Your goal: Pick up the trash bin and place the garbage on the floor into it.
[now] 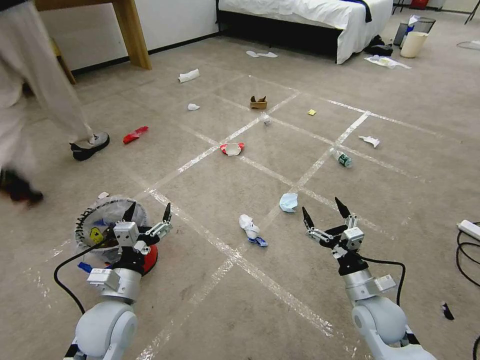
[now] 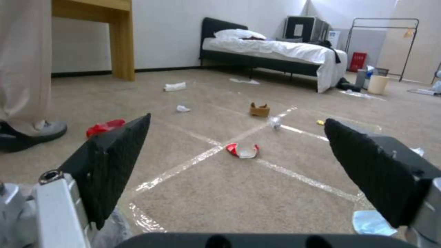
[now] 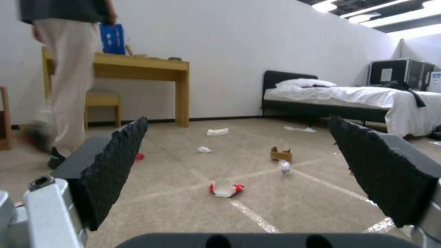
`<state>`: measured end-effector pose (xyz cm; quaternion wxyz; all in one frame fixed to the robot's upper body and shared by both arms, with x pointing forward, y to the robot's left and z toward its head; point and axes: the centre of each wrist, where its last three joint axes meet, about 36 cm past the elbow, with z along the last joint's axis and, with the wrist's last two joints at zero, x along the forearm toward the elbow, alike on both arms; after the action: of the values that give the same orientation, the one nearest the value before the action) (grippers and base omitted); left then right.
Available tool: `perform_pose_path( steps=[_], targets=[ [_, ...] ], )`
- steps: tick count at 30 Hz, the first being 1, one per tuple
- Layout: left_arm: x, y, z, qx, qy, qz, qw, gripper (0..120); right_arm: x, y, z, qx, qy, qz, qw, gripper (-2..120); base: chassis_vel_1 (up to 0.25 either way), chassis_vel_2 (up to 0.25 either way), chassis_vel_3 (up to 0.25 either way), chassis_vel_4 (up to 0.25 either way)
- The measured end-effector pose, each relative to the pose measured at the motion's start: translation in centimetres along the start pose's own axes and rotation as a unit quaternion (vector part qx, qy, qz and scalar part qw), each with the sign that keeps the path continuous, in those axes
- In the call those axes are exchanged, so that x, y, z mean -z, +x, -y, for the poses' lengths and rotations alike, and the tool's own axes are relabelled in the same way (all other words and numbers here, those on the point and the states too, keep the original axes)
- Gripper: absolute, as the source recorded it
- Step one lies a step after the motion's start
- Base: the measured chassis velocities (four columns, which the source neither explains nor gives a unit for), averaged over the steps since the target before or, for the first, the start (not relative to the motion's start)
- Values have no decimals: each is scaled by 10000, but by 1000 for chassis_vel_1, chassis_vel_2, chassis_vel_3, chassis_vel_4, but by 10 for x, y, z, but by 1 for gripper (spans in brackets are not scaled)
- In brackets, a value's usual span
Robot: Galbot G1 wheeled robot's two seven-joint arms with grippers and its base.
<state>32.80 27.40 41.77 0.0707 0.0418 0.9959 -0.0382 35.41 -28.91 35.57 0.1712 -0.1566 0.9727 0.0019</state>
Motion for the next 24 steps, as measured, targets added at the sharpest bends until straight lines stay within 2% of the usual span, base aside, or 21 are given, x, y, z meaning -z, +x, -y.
perform_pose_path(
  steps=[15, 24],
  targets=[
    [-8, 4, 3, 28, 15, -68, 10000, 100, -1, 1, 3, 17, -59, 12, 10000, 100, 0, 0, 0, 0],
    [-6, 3, 1, 13, -4, -50, 10000, 100, -1, 1, 12, 0, -42, 28, 10000, 100, 0, 0, 0, 0]
  ],
)
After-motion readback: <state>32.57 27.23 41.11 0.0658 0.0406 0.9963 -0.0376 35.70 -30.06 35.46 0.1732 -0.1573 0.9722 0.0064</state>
